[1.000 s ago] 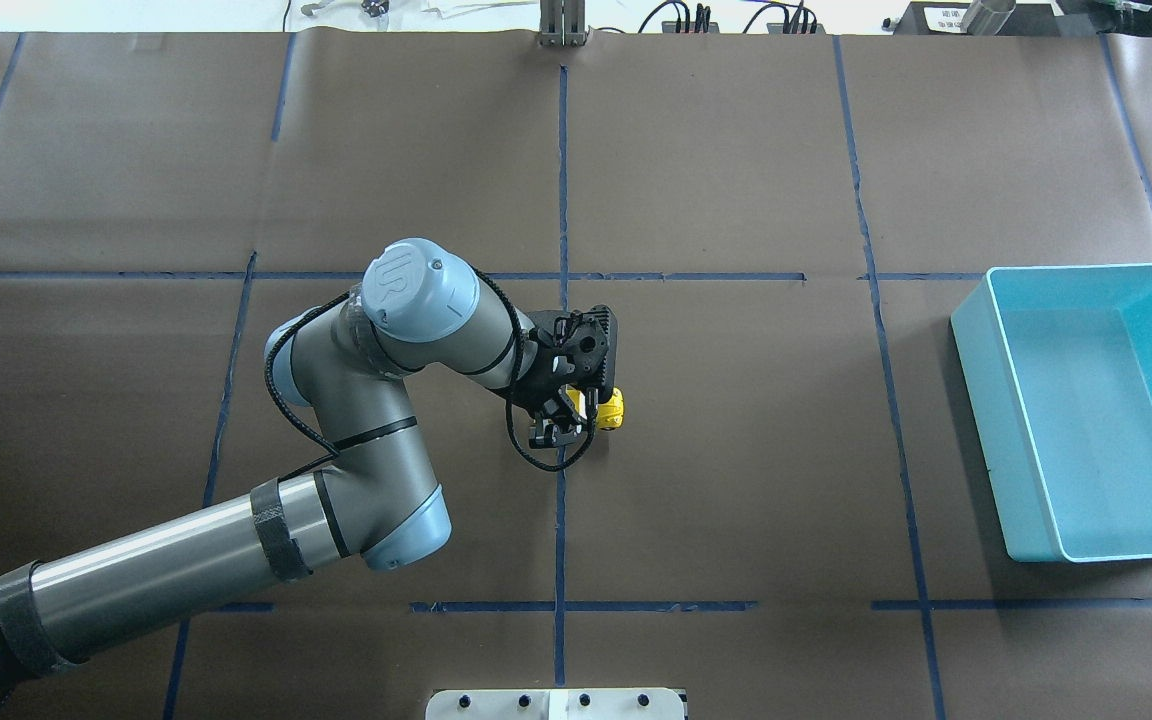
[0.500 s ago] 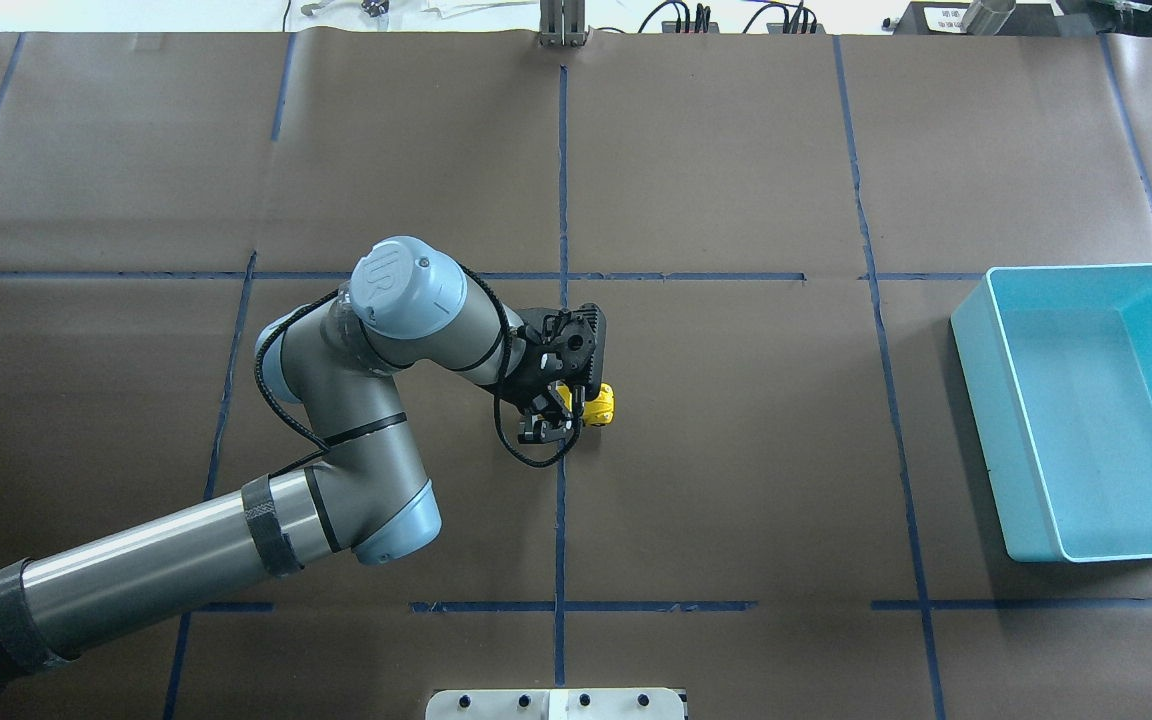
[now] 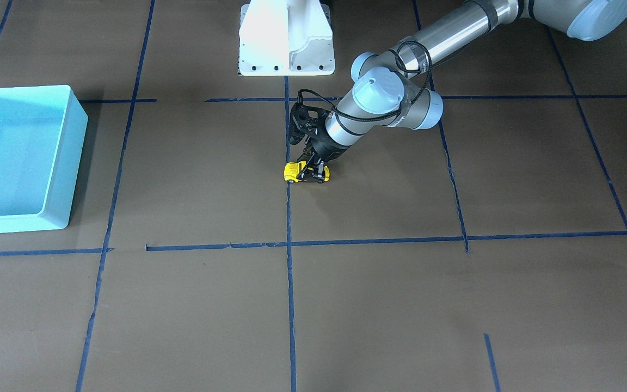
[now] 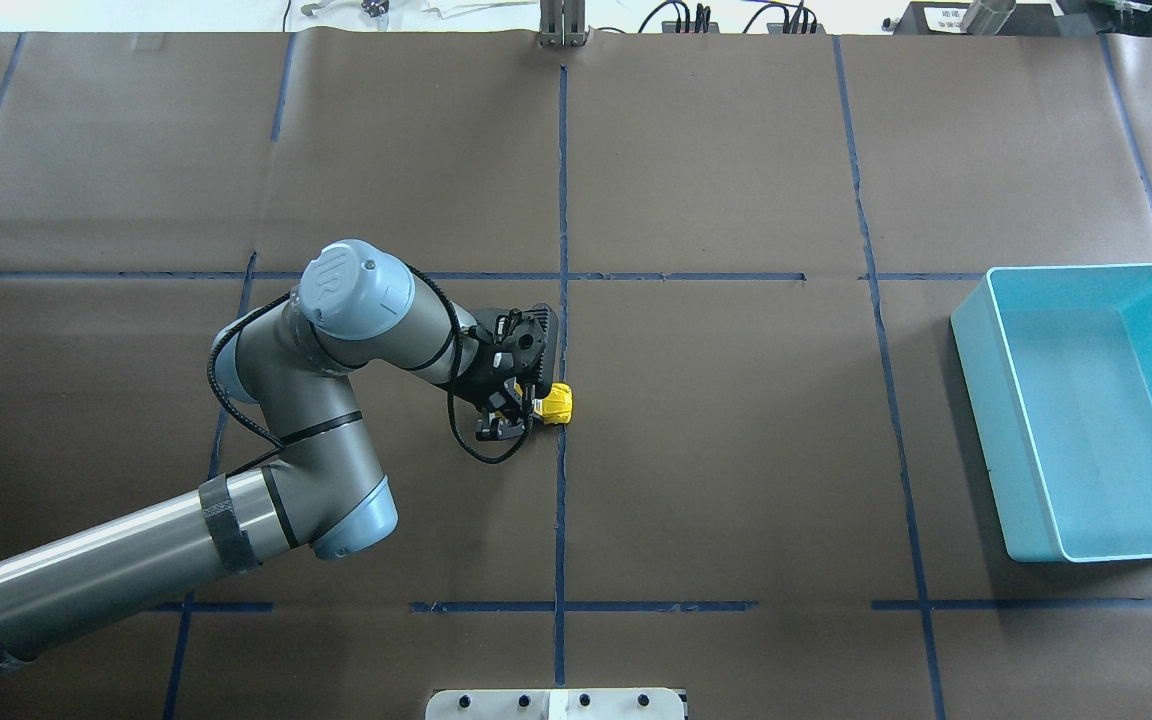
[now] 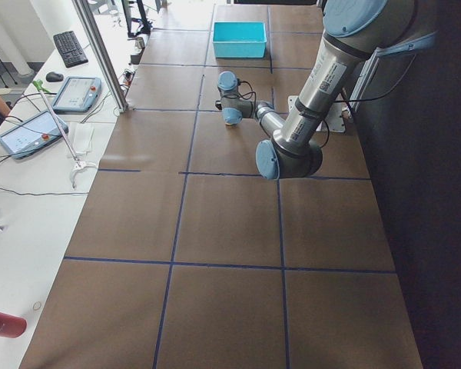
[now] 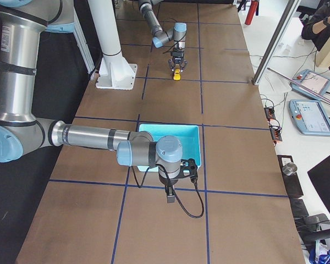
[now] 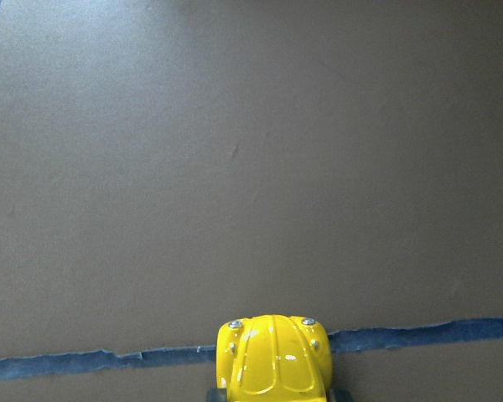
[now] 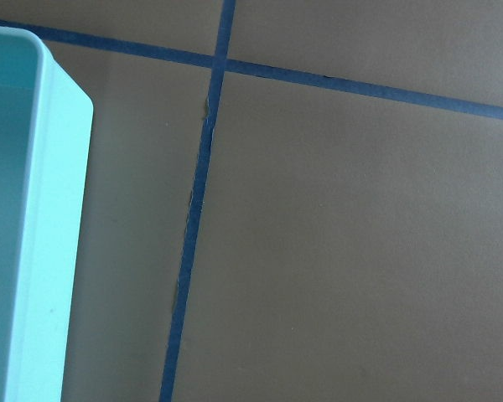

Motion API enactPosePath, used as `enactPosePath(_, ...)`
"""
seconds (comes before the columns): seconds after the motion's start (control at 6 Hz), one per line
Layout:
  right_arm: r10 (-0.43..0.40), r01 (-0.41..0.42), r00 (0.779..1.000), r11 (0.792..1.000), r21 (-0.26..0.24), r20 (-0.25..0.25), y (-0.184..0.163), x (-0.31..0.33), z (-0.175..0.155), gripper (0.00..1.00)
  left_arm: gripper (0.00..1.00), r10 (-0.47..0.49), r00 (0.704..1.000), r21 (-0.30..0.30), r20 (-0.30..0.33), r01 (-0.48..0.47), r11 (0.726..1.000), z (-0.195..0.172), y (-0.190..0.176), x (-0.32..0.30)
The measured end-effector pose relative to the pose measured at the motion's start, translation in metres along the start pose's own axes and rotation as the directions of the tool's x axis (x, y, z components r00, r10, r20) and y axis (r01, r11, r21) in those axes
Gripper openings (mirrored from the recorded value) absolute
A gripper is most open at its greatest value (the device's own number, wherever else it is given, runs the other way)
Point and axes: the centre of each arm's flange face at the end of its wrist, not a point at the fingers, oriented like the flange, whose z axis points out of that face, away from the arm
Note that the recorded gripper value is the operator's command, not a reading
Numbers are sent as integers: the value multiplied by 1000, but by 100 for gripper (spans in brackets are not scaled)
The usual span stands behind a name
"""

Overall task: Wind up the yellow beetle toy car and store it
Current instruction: 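Drag the car backward with the left gripper, away from the blue bin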

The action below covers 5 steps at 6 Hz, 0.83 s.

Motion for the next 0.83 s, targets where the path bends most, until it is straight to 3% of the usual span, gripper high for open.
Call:
enactPosePath(0.33, -1, 1, 1000, 1000, 1, 0, 0, -1, -1, 100, 4, -1, 1000, 9, 3, 1, 1000, -17, 32, 13)
enactPosePath(0.83, -1, 1, 1000, 1000, 1, 0, 0, -1, -1, 100, 4, 7, 1000, 29, 15, -7, 1000, -28, 50, 21)
